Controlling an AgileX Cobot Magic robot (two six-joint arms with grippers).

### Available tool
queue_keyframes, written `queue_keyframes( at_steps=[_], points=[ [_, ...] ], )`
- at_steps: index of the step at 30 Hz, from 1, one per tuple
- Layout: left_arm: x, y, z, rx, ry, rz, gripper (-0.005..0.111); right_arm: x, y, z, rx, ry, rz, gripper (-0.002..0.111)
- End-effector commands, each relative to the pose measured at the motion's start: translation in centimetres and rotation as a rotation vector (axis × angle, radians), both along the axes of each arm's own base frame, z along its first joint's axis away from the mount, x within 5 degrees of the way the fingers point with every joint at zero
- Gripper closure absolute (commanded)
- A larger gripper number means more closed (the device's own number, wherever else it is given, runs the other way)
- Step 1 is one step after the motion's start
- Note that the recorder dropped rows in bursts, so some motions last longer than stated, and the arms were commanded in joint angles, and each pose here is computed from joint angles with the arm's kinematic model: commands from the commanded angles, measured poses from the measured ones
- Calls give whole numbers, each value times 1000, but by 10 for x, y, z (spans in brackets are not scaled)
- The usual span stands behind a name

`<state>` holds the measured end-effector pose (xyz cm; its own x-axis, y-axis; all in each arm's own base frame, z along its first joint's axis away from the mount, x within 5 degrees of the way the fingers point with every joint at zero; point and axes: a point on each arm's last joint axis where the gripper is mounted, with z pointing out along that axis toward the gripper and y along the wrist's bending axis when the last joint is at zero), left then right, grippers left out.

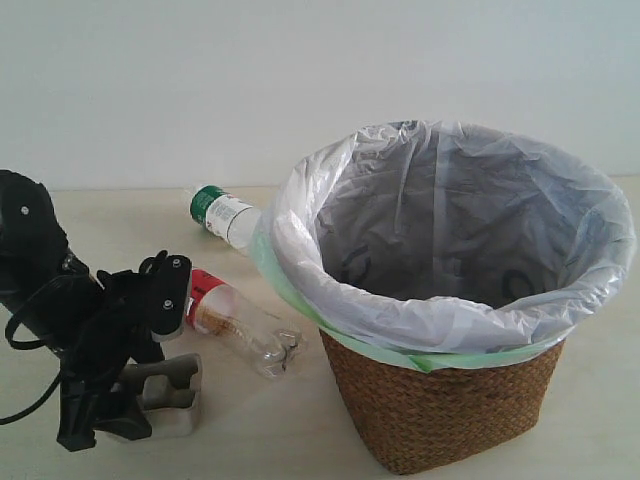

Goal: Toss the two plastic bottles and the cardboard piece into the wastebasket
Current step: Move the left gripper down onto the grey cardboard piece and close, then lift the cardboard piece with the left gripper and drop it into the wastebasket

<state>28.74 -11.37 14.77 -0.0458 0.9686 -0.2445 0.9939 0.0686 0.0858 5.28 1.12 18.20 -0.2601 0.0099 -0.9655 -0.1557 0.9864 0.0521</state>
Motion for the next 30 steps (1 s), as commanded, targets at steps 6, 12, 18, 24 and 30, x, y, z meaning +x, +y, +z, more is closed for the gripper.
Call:
queue_keyframes(
  at_steps=[6, 12, 18, 24, 30],
  points=[
    [1, -3, -25, 15, 68, 18, 38, 0, -1, 1, -9, -13, -6, 108],
    [2, -6, -36, -10, 100, 64, 40, 0, -1, 1, -9, -13, -6, 108],
    [1, -7, -37, -22, 116, 91, 70, 0, -1, 1, -9, -13, -6, 108],
    [-1, -7, -37, -21, 136, 82, 103, 0, -1, 1, -9, -13, -6, 108],
    [-1, -7, -37, -21, 139, 94, 103, 0, -1, 1, -9, -13, -6, 108]
  ],
)
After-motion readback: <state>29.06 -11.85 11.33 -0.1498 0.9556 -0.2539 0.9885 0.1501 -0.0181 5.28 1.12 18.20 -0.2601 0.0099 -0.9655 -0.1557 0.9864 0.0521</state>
